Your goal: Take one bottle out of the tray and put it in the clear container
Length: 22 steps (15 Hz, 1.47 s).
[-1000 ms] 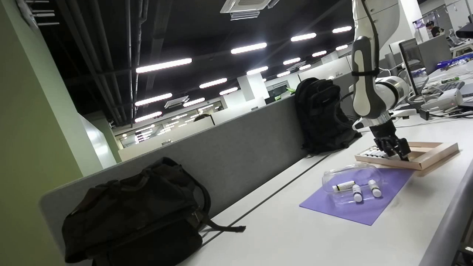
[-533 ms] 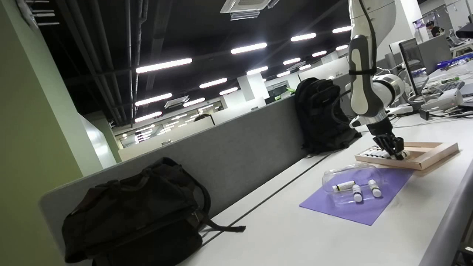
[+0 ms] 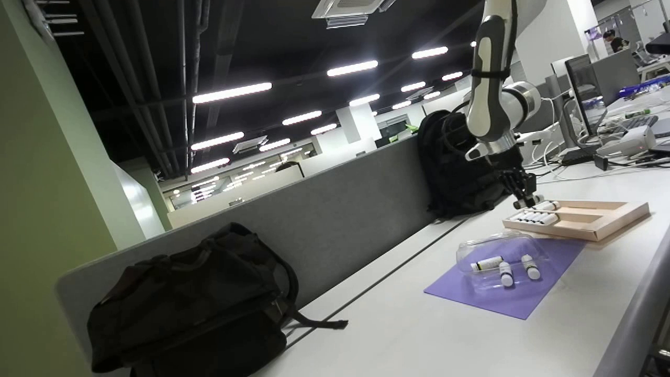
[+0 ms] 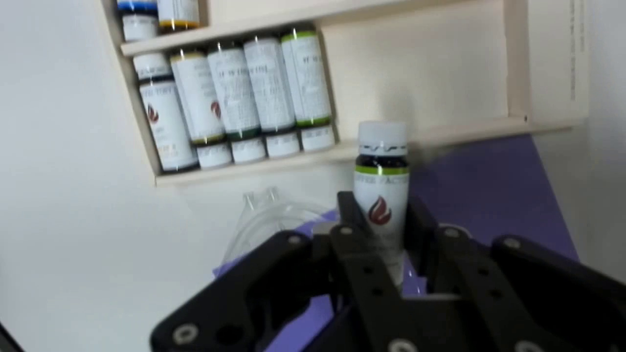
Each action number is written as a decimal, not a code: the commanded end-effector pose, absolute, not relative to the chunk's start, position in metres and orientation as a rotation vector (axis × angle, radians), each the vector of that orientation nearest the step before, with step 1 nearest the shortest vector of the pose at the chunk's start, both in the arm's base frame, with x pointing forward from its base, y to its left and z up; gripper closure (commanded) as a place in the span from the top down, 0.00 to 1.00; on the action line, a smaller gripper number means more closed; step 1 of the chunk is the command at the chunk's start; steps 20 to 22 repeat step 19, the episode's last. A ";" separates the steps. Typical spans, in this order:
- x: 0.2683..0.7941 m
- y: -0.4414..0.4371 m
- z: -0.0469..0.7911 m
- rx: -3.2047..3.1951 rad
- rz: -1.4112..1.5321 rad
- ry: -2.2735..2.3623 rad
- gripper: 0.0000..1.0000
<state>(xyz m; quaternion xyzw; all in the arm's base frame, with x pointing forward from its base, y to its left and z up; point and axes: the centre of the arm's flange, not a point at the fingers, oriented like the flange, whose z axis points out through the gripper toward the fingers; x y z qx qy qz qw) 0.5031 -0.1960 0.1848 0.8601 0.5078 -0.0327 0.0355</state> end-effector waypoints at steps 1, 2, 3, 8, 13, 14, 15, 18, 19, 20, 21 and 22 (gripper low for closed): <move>0.514 -0.142 0.204 2.665 -0.007 1.650 0.07; 0.519 -0.124 0.201 2.691 0.004 1.687 0.07; 0.522 -0.107 0.197 2.719 -0.006 1.722 0.07; 0.522 -0.045 0.176 2.827 -0.125 1.842 0.10; 0.521 -0.053 0.190 2.777 -0.126 1.810 0.71; 0.521 -0.061 0.198 2.749 -0.127 1.749 0.78; 0.522 -0.072 0.206 2.716 -0.127 1.708 0.86; 0.524 -0.075 0.197 2.721 -0.112 1.764 0.81; 0.524 -0.077 0.200 2.716 -0.110 1.759 0.85; 0.524 -0.077 0.200 2.716 -0.110 1.759 0.85; 0.524 -0.077 0.200 2.716 -0.110 1.759 0.85; 0.524 -0.077 0.200 2.716 -0.110 1.759 0.85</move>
